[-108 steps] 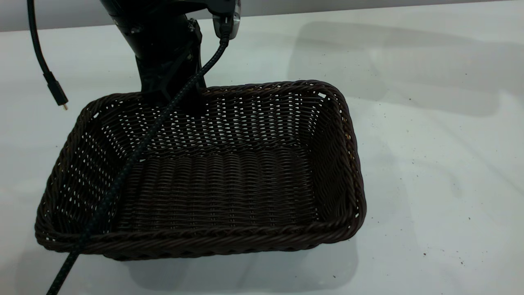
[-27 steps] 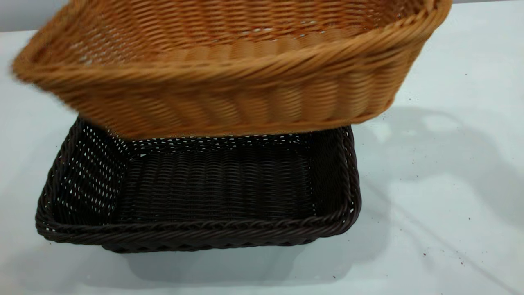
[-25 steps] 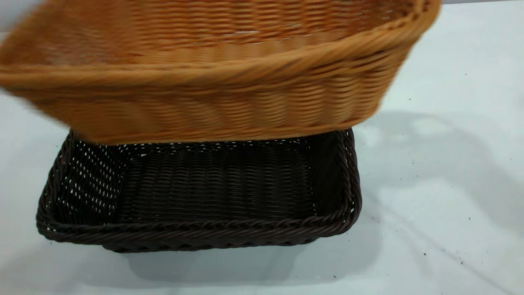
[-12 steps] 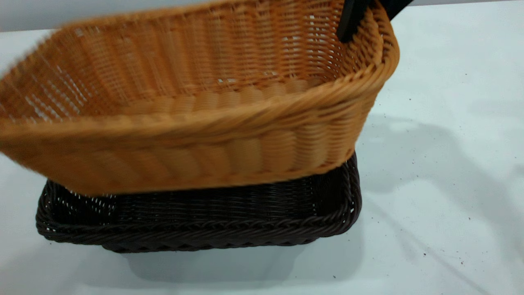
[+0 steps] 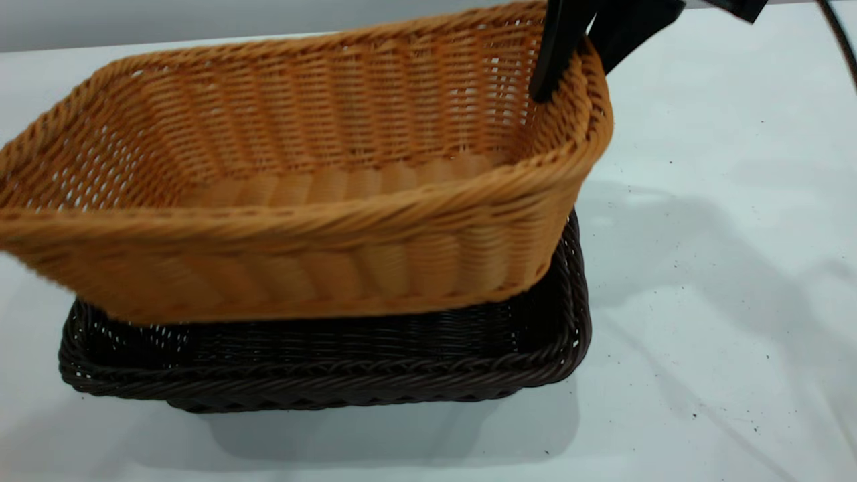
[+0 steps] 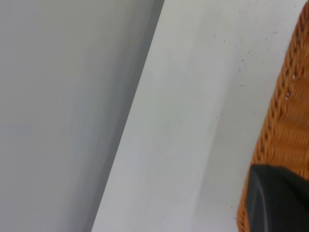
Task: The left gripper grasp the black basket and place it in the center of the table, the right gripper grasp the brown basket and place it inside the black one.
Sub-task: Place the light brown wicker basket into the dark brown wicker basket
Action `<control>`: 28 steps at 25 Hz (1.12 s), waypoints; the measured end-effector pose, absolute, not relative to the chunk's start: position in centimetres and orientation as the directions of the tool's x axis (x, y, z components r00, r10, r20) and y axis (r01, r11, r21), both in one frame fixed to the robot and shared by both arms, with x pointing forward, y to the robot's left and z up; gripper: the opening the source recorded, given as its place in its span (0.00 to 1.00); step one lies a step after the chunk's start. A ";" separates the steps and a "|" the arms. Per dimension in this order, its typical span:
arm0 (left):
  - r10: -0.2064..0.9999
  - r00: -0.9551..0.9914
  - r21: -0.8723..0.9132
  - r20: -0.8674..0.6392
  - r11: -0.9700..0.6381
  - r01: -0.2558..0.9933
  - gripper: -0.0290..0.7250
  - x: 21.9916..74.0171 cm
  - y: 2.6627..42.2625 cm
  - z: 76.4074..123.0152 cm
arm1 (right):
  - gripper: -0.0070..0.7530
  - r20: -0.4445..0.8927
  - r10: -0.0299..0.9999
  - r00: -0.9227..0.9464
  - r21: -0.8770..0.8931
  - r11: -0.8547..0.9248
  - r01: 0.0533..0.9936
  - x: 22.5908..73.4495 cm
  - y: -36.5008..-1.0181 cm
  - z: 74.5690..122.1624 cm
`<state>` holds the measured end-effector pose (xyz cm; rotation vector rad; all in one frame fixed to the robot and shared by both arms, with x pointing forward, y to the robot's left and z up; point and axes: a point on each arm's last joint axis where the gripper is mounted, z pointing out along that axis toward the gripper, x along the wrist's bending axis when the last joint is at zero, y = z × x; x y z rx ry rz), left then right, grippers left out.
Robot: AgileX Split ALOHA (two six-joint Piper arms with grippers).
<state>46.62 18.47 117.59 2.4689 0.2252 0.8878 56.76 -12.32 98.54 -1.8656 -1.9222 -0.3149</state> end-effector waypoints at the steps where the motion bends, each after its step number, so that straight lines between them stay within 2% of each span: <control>1: 0.314 0.773 0.510 0.551 -0.860 -0.014 0.04 46.6 18.5 117.6 | 0.15 0.459 0.889 0.008 -0.145 0.066 0.987 56.8 -12.2 98.3; 20: 0.315 0.774 0.512 0.550 -0.859 -0.014 0.04 46.6 18.5 117.6 | 0.16 0.459 0.888 -0.017 -0.152 0.097 0.984 57.0 -11.5 96.8; 23: 0.315 0.773 0.511 0.550 -0.859 -0.014 0.04 46.6 18.5 117.6 | 0.21 0.459 0.888 -0.017 -0.152 0.097 0.984 57.0 -11.5 96.8; 28: 0.315 0.773 0.511 0.550 -0.859 -0.014 0.04 46.6 18.5 117.6 | 0.37 0.462 0.887 -0.015 -0.151 0.095 0.984 57.0 -11.4 96.8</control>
